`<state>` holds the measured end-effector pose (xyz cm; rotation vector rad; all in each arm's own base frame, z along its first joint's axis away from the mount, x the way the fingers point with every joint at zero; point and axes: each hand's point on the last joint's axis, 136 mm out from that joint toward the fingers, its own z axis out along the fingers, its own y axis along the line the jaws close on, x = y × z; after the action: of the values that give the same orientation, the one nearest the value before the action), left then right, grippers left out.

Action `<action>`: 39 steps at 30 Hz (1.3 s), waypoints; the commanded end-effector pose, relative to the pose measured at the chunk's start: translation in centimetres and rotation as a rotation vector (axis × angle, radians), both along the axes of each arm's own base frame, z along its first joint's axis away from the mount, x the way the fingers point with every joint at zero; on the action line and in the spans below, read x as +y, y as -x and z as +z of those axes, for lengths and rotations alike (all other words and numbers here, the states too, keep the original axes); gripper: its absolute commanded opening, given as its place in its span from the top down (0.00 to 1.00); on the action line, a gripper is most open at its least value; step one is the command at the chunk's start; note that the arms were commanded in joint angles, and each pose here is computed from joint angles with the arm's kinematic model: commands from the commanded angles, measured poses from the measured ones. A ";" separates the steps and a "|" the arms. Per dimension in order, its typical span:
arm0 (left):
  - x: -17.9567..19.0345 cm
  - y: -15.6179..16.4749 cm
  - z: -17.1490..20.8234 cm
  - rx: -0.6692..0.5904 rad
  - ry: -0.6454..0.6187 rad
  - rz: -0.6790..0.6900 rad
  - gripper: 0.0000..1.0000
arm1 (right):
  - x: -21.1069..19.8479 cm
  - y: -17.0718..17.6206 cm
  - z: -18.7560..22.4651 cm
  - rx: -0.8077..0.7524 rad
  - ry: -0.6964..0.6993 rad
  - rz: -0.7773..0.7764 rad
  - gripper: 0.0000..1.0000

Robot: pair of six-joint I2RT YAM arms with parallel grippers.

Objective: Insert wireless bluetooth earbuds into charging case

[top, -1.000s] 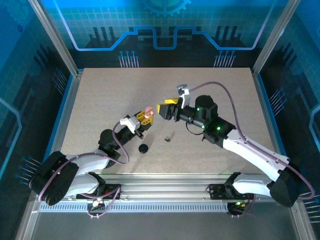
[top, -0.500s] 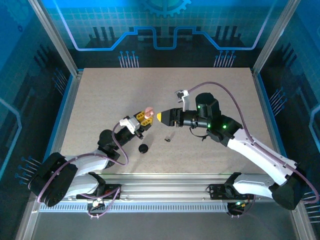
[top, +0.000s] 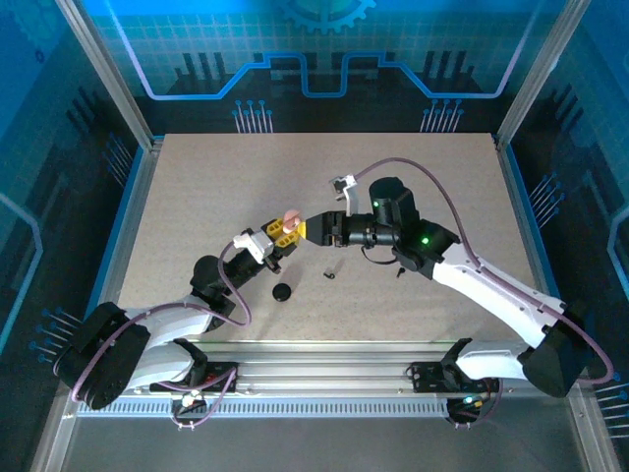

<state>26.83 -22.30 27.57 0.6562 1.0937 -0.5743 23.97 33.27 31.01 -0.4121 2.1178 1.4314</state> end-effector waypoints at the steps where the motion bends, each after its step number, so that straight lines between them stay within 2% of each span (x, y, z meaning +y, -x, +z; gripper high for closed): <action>1: 0.0 0.8 1.0 -0.055 0.010 -0.010 0.90 | 0.8 0.3 2.4 -0.036 -0.059 0.038 0.52; 23: -0.1 0.7 1.6 -0.056 0.025 -0.020 0.90 | 1.6 -0.4 2.0 -0.025 -0.053 0.041 0.59; 39: -0.3 0.7 1.7 -0.055 0.027 -0.032 0.90 | 2.5 -0.7 2.1 -0.027 -0.071 0.066 0.59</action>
<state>26.85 -22.29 27.56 0.6533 1.0960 -0.5778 25.07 34.88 31.44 -0.4289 2.0950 1.4747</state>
